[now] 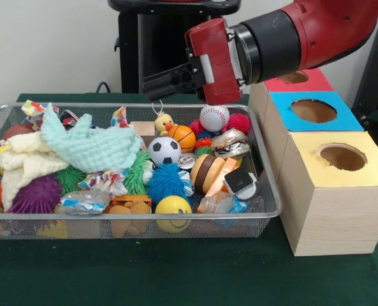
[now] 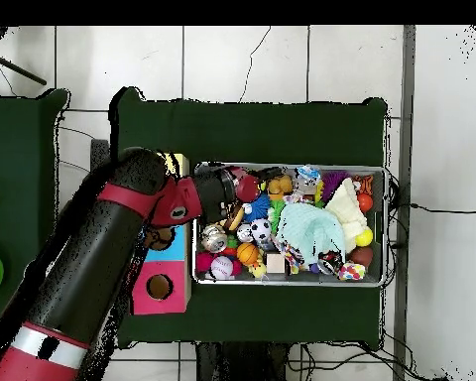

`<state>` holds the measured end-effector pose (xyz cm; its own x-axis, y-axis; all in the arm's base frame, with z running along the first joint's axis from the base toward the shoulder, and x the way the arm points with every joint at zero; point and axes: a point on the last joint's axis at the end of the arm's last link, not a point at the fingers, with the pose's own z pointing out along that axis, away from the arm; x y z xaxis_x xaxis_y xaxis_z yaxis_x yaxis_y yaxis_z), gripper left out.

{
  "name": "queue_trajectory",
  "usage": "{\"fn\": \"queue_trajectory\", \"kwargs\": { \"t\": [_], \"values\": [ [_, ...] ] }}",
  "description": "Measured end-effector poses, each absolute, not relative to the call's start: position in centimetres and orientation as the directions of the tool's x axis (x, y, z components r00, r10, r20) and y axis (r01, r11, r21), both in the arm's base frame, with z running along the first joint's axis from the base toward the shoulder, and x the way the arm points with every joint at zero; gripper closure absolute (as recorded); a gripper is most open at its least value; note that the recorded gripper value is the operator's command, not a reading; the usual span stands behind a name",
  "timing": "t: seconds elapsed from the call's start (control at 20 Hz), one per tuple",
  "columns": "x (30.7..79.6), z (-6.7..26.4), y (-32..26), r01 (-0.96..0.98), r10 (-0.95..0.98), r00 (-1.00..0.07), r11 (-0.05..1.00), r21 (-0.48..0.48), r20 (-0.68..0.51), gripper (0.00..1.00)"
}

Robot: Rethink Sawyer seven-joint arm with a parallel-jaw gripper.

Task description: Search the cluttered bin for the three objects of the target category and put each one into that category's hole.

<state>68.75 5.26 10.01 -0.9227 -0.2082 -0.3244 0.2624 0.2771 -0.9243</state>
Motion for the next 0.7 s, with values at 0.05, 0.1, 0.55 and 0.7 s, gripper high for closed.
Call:
{"fn": "queue_trajectory", "kwargs": {
  "t": [0.05, 0.1, 0.55, 0.7],
  "values": [
    [69.2, 9.9, 5.3, 0.262, -0.212, -0.921, 0.282, -0.923, -0.326, 1.00],
    [69.5, 9.8, 5.3, 0.260, -0.215, -0.921, 0.285, -0.923, -0.326, 1.00],
    [71.6, 8.6, 4.7, 0.208, -0.246, -0.928, 0.285, -0.936, -0.281, 1.00],
    [72.5, 8.5, 4.8, 0.175, -0.272, -0.929, 0.278, -0.945, -0.252, 1.00]
  ]
}}
